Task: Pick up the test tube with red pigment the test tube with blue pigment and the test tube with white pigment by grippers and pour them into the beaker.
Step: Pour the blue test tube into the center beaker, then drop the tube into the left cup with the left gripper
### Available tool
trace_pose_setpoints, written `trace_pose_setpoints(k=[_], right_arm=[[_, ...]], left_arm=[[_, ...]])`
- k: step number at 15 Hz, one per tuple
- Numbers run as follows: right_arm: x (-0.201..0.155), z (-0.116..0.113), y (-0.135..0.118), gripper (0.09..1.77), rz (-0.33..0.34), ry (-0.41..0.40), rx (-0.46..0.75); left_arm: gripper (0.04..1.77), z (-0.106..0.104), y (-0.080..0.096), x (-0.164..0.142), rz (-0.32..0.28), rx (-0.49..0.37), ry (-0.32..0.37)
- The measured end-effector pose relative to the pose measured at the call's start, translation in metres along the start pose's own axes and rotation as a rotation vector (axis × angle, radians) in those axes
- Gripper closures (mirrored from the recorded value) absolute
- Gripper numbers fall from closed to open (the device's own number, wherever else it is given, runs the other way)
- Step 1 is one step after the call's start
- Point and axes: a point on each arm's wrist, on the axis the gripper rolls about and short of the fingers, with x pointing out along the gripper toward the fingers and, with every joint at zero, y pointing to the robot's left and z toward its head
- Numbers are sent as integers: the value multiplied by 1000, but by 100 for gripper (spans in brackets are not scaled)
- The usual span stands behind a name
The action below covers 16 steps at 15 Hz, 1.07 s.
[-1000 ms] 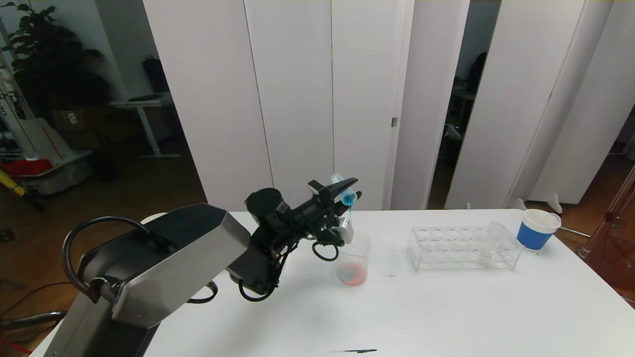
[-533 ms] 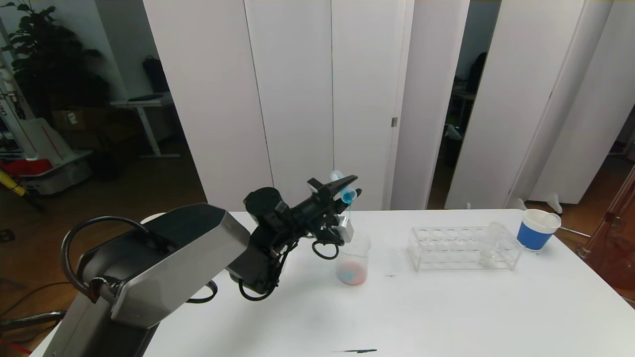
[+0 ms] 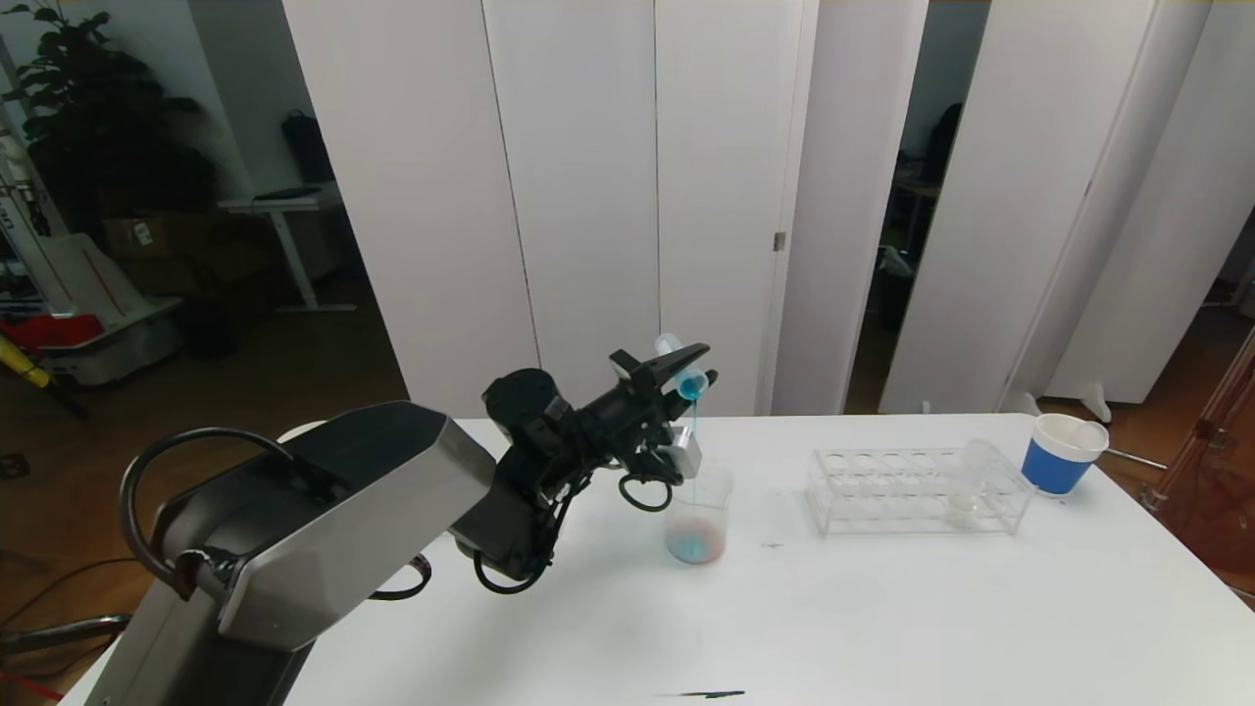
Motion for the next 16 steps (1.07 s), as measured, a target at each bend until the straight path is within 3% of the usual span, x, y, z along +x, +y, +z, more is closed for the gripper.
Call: trace_pose_setpoints(k=[16], right_arm=[[0, 0, 0, 11, 0, 0, 0]], left_arm=[[123, -1, 6, 1, 21, 25, -1]])
